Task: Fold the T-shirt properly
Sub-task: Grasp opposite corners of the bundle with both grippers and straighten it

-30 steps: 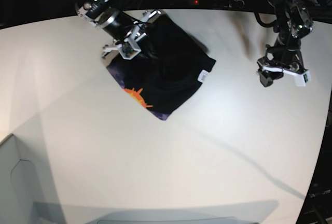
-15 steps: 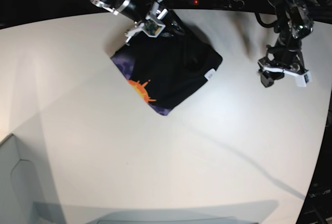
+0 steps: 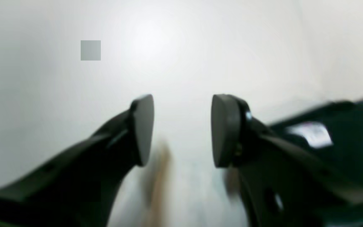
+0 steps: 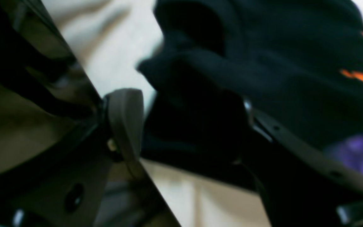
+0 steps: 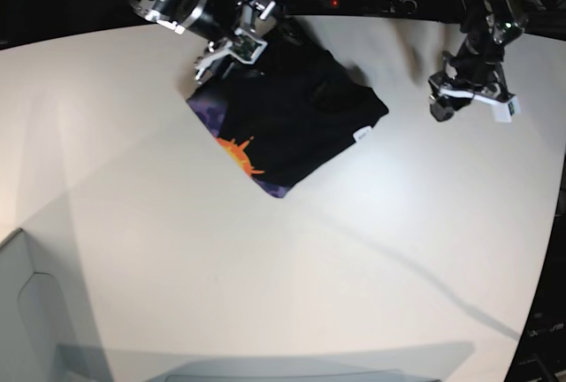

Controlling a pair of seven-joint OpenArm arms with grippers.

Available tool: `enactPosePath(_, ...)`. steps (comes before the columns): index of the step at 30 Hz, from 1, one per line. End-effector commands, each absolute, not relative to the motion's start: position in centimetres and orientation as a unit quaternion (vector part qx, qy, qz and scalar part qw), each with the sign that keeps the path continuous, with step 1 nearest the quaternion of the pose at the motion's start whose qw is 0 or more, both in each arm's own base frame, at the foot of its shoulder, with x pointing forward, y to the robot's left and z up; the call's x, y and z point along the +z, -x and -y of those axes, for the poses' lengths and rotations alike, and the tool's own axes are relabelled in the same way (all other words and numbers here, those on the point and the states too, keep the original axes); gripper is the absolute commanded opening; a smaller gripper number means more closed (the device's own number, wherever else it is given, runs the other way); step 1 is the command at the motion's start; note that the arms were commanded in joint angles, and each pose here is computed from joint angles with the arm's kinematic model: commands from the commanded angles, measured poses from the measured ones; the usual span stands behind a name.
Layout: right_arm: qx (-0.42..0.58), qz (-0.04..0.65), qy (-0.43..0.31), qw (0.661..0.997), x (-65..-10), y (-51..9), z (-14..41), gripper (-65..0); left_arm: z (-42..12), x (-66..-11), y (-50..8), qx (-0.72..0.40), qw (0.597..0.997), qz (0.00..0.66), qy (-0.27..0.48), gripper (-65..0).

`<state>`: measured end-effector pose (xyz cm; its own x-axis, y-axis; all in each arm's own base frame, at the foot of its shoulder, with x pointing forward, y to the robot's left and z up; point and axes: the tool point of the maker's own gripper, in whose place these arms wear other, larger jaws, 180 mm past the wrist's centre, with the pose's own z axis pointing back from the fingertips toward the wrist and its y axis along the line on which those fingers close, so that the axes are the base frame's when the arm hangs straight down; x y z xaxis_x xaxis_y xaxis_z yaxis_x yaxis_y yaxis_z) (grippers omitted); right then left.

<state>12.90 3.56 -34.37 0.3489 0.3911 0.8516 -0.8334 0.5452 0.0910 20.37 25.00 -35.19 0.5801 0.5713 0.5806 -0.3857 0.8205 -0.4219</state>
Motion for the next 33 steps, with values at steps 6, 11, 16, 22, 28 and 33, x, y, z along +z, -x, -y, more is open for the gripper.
enactPosePath(6,0.378,0.448,-0.245,0.772,-33.2,-15.7,-1.9,-25.2,-21.6,-35.5,-18.6,0.286,0.873,0.339,0.205,-36.0)
enactPosePath(11,0.363,0.480,-0.207,0.771,-32.2,-19.3,-0.1,-25.2,-17.2,-36.3,-18.7,0.258,0.879,0.311,0.251,-31.8)
enactPosePath(16,0.358,0.508,-0.180,0.763,-31.0,-22.0,1.1,-25.2,-13.0,-36.8,-18.5,0.226,0.884,0.285,0.293,-31.5)
enactPosePath(22,0.359,0.513,-0.178,0.759,-30.7,-22.5,1.1,-25.2,-10.1,-36.9,-18.8,0.212,0.882,0.272,0.322,-31.4)
enactPosePath(28,0.358,0.509,-0.179,0.762,-31.0,-22.4,1.1,-25.2,-8.7,-38.5,-20.5,0.225,0.877,0.256,0.340,-31.4)
enactPosePath(33,0.345,0.519,-0.153,0.767,-30.7,-23.8,3.0,-25.2,-8.8,-41.3,-21.5,0.239,0.882,0.228,0.336,-31.7)
